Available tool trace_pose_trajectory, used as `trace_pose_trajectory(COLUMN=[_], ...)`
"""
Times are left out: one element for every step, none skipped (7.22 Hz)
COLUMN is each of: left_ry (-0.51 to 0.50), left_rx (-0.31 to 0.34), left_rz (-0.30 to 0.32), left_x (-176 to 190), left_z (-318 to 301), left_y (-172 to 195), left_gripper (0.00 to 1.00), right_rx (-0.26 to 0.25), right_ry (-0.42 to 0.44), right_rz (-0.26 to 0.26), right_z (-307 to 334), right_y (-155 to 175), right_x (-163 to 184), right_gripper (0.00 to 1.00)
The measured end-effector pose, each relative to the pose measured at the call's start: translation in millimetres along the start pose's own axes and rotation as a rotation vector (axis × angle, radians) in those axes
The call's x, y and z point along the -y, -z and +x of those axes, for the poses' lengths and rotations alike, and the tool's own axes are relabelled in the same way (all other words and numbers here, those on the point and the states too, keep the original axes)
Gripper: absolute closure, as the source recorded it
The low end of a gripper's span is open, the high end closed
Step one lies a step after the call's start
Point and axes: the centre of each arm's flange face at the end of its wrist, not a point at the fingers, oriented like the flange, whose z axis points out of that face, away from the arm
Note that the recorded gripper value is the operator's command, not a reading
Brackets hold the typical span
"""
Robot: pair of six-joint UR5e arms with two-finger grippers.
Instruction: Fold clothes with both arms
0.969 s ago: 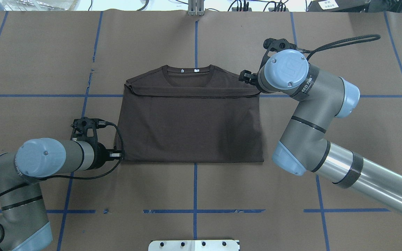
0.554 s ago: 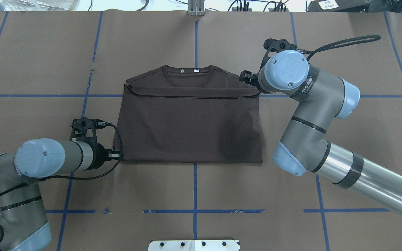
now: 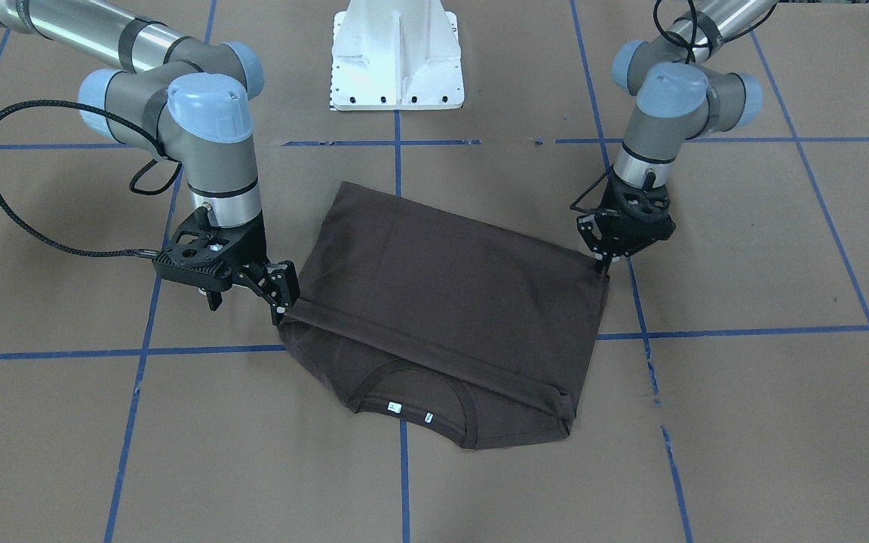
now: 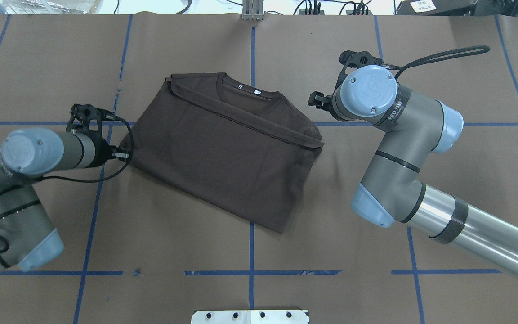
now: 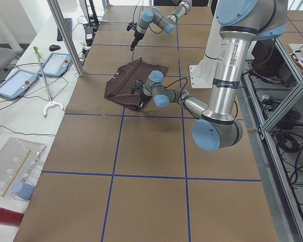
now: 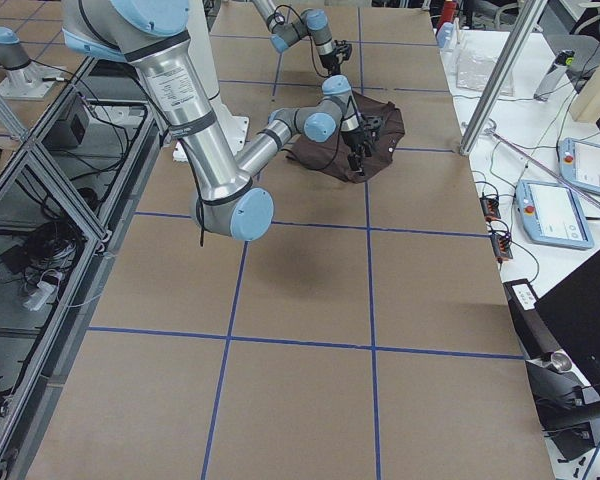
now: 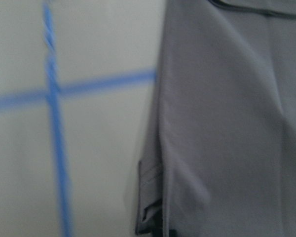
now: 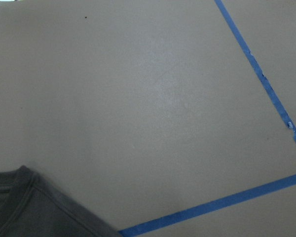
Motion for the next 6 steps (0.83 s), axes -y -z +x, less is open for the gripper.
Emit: trace_pose_trajectory(left_ry=[-0.008,0.004,0.018,0.027,0.021,-0.012], left_rx=[0.05,0.092,0.121,0.142,0.162,0.175], left_rz=[0.029,0.045,0.066,0.095,0.12,0.135], left_x=[51.9,105.6,153.6,185.3,205.5,218.8], left_z=[-12.4,-13.7,-9.4,-10.8,-20.9,-34.4], left_y=[-23.1,-50.5,-76.8,-96.0,-102.4,-100.3], left_gripper=[1.0,1.0,1.0,1.0,0.28,0.0], right_rx=[0.0,0.002,0.006,0.011,0.016,0.02], right_ry=[-0.001,-0.002,-0.005,-0.007,-0.01,-0.014], right_rz=[0.0,0.0,0.001,0.002,0.001,-0.002], right_z=[-0.4,-1.4,-3.2,-6.1,-9.5,-12.9], right_y=[0.3,1.0,2.4,4.2,6.0,6.2], right_x=[-0.1,-0.5,-0.4,-0.8,-2.3,-6.4], right_gripper=[0.0,0.0,0.0,0.0,0.0,0.0])
